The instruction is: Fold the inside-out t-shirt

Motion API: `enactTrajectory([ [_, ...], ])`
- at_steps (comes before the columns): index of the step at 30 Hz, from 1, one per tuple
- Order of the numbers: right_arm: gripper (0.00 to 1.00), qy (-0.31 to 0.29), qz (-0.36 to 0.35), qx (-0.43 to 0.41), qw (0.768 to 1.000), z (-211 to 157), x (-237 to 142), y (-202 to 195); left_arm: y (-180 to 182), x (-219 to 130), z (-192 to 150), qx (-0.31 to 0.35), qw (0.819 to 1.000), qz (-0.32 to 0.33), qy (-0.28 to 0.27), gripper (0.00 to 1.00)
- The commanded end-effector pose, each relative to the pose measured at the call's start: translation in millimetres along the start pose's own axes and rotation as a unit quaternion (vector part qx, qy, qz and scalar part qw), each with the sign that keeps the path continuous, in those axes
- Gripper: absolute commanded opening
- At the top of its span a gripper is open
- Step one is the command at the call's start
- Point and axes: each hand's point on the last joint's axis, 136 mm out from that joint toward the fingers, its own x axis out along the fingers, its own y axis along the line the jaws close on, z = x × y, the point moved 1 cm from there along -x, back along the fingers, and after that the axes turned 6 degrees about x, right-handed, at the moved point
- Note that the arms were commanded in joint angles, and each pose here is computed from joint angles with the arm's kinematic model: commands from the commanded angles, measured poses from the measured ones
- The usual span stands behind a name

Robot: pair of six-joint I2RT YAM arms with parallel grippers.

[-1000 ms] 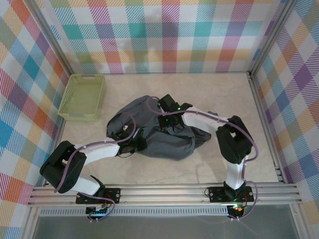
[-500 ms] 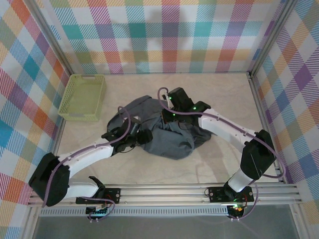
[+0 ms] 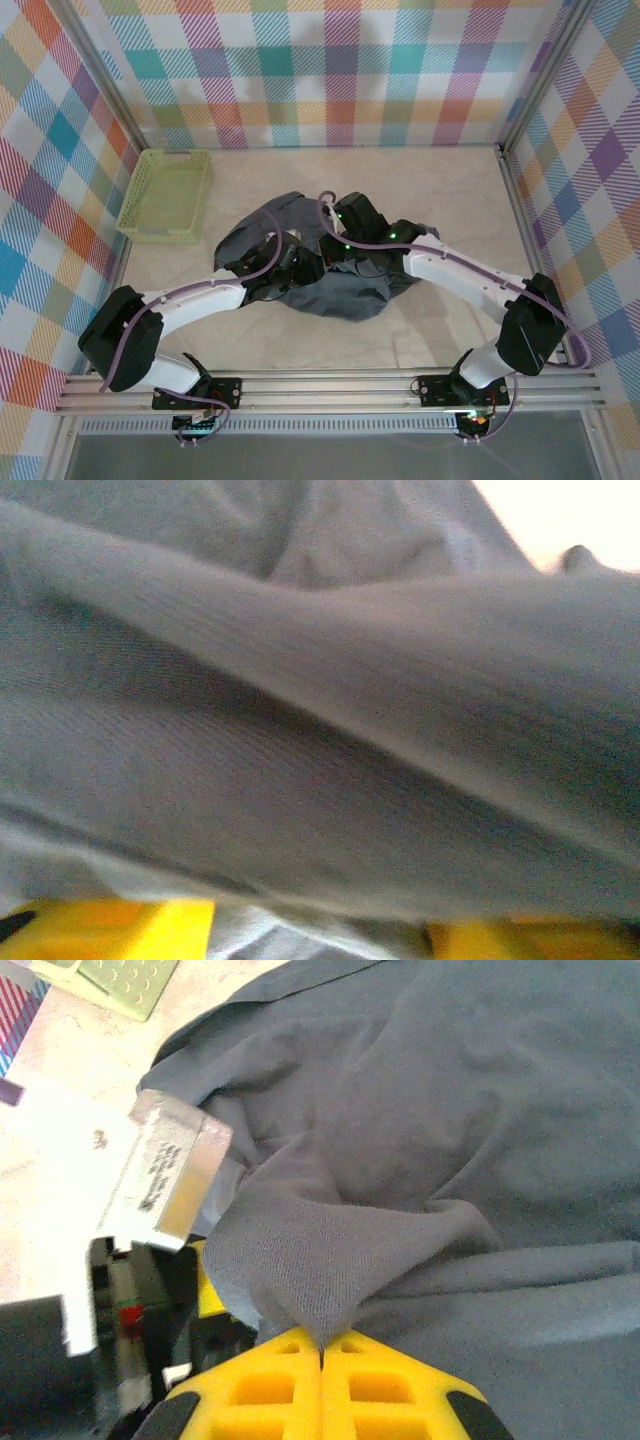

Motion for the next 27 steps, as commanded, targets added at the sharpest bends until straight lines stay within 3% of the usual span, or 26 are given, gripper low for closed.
enactTrajectory([
  [1,0.0,-0.038,0.006,0.014,0.999,10.0,-18.9,3.4,-2.1,2.0,13.0,0.004,1.0,0.006,-0.024,0.44],
  [6,0.0,-0.076,-0.07,0.034,0.994,28.5,-42.7,-32.0,11.5,-7.6,3.1,0.031,0.999,0.027,-0.015,0.17],
  [10,0.0,-0.081,-0.067,0.044,0.993,47.4,-46.9,-54.0,27.7,-21.4,-17.4,0.056,0.998,0.03,0.0,0.0],
  [17,0.0,-0.054,-0.099,-0.015,0.994,66.8,-4.9,-65.6,39.4,-46.3,-53.9,0.079,0.997,-0.014,0.011,0.0],
  [23,0.0,-0.025,-0.132,-0.032,0.99,77.5,46.3,-78.9,58.1,-57.7,-58.3,0.064,0.998,0.005,-0.011,0.02],
  [27,0.44,-0.019,-0.146,-0.043,0.988,73.2,44.0,-71.4,50.9,-52.9,-50.7,0.063,0.998,0.003,-0.012,0.02],
])
